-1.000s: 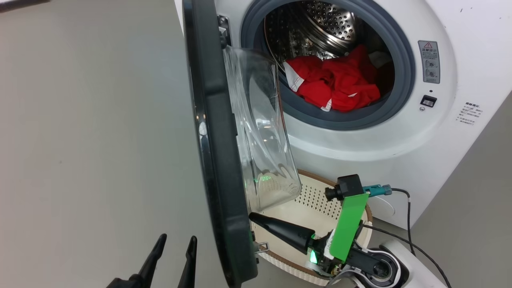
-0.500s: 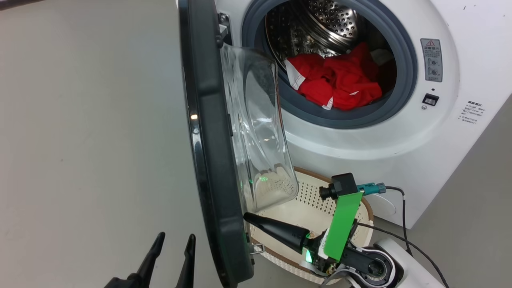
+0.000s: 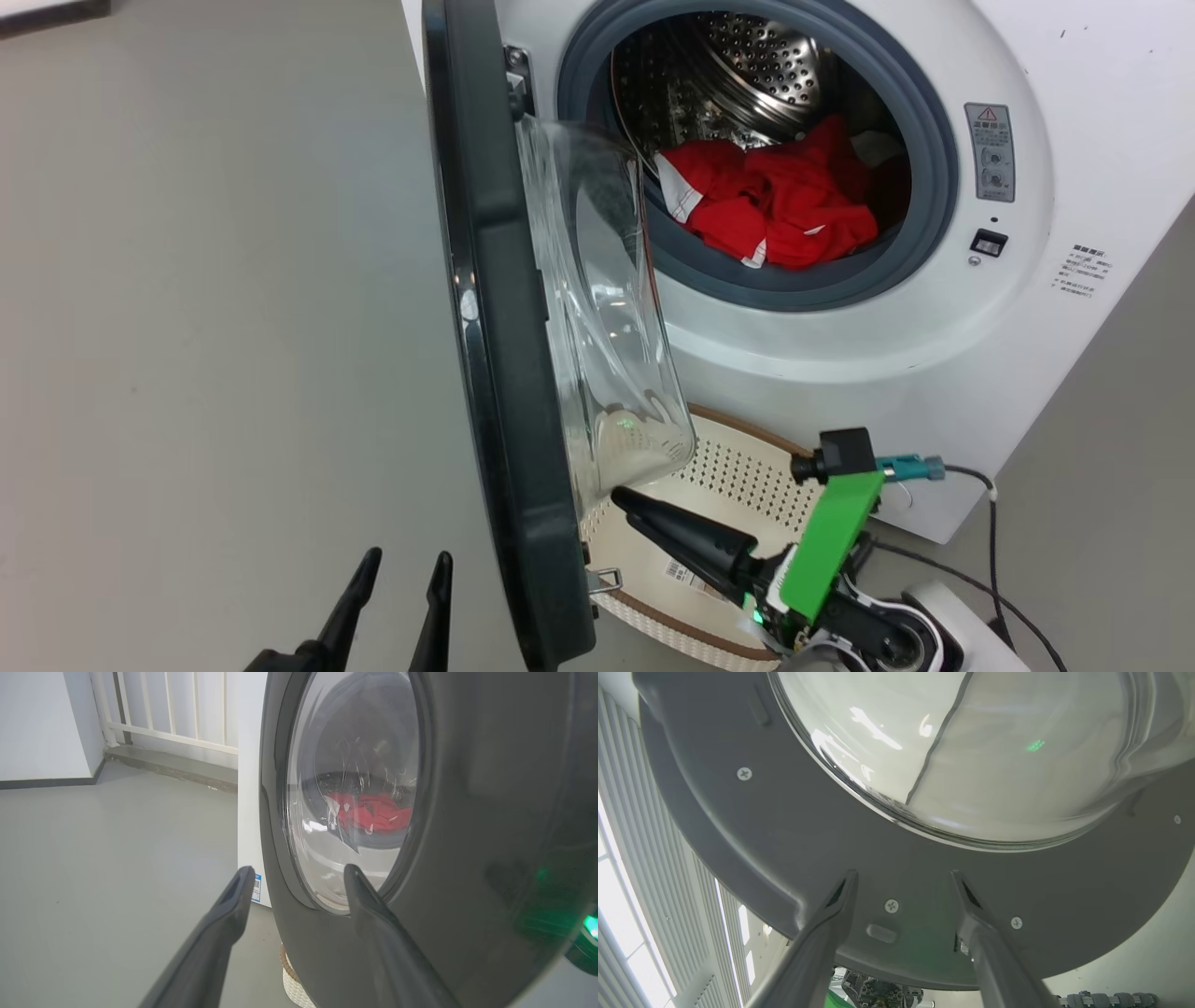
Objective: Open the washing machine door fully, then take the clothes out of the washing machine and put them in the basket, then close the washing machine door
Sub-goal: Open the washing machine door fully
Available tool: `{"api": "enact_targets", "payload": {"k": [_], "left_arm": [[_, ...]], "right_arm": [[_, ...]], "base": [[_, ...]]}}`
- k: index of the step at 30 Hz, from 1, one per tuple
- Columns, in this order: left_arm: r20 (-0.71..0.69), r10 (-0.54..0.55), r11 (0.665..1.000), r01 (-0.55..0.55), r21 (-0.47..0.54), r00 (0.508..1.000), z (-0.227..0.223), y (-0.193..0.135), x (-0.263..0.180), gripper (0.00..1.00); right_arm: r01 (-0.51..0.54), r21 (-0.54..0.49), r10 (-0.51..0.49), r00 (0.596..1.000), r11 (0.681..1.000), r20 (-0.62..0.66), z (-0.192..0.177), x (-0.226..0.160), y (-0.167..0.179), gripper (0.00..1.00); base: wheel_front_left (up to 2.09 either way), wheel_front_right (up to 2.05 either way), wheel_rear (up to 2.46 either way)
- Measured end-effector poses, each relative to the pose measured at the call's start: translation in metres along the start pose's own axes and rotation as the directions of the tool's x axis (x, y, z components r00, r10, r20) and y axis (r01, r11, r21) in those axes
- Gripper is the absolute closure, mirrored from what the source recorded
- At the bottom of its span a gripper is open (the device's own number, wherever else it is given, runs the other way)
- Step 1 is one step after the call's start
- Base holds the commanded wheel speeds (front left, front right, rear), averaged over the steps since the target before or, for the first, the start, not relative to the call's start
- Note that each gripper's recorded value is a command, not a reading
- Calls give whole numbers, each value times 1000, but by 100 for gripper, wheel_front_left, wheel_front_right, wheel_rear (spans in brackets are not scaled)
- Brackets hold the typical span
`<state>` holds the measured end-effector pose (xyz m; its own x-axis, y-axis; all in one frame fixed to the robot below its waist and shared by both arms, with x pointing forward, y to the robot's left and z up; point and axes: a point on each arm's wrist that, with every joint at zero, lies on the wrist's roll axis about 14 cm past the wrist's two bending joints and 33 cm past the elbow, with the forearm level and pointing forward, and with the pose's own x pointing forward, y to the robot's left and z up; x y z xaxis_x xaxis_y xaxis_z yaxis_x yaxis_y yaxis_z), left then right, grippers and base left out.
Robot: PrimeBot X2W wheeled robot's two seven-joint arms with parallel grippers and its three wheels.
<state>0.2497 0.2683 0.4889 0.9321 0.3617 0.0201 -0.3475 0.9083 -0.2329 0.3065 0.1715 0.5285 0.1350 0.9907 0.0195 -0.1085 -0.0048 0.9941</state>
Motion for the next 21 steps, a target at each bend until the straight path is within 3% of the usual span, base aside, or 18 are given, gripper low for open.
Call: {"api": "enact_targets", "payload": {"k": [12,17,21], "left_arm": [[-4,-24,1000,24,-4,1000,-3,-4,0,0],[-4,-36,999,36,-5,999,-3,-7,2,0],[-4,-41,999,41,-5,999,-3,-8,4,0]], "right_arm": [[157,11,-156,977,988,146,15,-44,-48,0],[235,-44,-220,949,971,226,28,-62,-62,0],[327,-128,-280,916,936,289,37,-78,-77,0]], "base": [[0,0,0],[0,0,0],[0,0,0]]}}
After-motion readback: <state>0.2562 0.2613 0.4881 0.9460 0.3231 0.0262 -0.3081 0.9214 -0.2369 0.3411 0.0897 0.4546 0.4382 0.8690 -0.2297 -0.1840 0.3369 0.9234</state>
